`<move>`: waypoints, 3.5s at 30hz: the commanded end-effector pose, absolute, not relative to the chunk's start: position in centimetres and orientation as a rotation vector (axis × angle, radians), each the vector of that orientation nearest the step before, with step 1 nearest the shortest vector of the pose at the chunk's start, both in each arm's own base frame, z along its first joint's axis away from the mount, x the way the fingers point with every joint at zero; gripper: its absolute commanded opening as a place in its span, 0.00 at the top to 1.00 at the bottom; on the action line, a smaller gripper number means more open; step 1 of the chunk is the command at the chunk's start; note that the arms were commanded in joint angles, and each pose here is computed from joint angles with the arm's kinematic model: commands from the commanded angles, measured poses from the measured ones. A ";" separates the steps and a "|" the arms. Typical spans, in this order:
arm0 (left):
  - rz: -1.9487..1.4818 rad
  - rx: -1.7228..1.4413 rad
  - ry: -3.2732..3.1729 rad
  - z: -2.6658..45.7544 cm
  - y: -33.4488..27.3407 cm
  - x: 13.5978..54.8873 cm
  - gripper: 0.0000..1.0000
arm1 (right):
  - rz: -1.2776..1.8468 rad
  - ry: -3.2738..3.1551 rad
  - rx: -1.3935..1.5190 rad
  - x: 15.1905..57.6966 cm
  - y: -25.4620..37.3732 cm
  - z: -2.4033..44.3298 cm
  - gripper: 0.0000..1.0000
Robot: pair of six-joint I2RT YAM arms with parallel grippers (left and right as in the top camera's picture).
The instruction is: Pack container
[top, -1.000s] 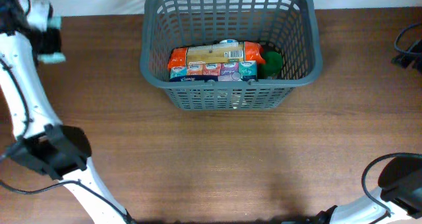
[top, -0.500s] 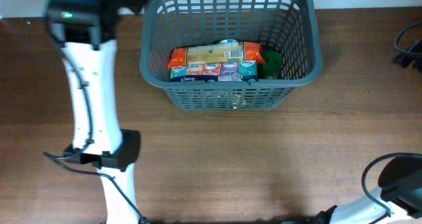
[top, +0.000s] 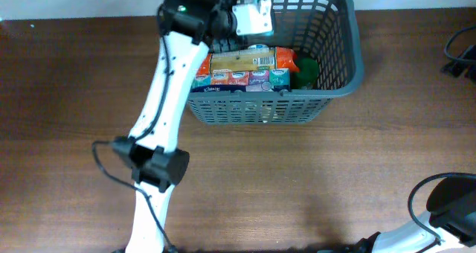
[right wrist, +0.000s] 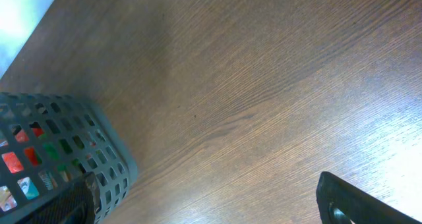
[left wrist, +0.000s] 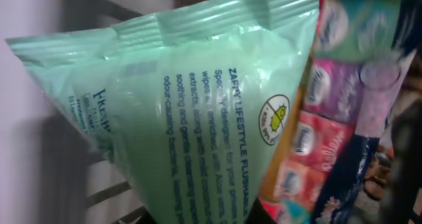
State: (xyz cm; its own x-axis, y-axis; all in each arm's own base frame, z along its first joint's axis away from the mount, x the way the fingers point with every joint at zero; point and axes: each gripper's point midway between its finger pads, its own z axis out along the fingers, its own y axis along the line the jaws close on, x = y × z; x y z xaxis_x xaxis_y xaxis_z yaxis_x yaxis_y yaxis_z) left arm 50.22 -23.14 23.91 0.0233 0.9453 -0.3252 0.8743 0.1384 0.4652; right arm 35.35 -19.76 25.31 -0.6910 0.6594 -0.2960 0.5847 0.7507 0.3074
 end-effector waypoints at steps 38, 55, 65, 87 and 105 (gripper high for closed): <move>0.307 -0.041 2.056 45.3 10.3 47.3 0.01 | 0.157 2.566 0.430 35.8 -13.6 31.8 0.03; 0.314 -0.311 2.367 34.3 18.4 45.3 0.01 | -0.046 2.096 0.146 26.1 -5.2 48.9 0.01; 0.310 -0.313 2.388 33.8 18.2 45.0 0.01 | -0.021 2.133 0.145 25.7 -4.8 48.1 0.01; 0.310 -0.313 2.388 33.9 18.2 45.0 0.01 | 0.054 2.159 0.111 25.2 -3.6 47.5 0.01; 0.310 -0.313 2.388 33.8 18.2 45.0 0.01 | 0.032 1.796 -0.064 22.0 -0.1 41.1 0.01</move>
State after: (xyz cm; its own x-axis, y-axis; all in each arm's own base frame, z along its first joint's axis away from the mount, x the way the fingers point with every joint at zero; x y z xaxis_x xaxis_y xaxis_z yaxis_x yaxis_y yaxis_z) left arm 45.09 17.94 34.16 -0.7247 -0.1241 -0.6777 -0.2933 0.9456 0.1404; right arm 22.53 -1.36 43.61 -0.2196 -0.0175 -0.9754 -0.0127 0.9998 -0.0151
